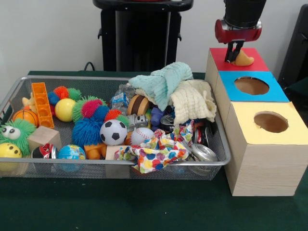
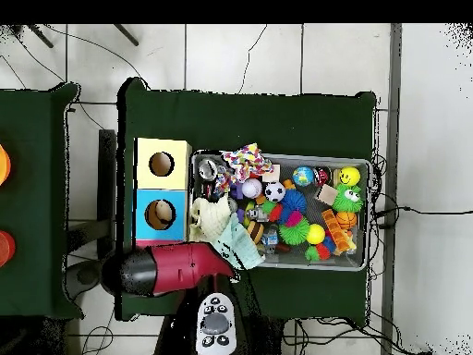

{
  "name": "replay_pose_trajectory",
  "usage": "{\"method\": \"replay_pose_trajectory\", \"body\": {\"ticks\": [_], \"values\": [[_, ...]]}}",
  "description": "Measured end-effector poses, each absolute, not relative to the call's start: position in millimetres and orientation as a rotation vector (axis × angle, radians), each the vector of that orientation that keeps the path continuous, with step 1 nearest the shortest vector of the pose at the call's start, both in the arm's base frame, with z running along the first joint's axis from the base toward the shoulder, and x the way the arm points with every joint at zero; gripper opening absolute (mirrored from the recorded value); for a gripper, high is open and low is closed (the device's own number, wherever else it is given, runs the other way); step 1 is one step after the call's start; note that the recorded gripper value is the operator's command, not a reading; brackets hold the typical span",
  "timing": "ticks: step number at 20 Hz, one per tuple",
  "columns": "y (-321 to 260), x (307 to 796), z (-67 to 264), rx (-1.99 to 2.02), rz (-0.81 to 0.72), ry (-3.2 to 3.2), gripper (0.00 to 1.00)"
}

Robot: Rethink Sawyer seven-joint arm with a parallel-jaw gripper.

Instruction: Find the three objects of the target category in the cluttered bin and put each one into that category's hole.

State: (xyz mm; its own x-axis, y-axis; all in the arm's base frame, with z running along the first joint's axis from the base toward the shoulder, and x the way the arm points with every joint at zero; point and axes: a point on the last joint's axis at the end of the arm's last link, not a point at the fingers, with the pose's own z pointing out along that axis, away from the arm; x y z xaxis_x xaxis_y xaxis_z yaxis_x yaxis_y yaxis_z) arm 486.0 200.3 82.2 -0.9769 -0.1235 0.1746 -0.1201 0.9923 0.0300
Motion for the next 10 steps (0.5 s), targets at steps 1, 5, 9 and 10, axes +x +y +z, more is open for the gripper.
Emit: {"method": "replay_pose_trajectory", "body": {"ticks": [1, 5, 9, 10], "values": [[200.5, 485.5, 82.3, 0.184, -0.026, -2.961, 0.0], [201.1, 482.3, 83.0, 0.191, -0.016, -2.984, 0.0], [199.7, 478.2, 84.1, 0.19, -0.019, -3.011, 0.0], [197.9, 475.7, 84.6, 0.183, -0.034, -3.03, 0.0]]}}
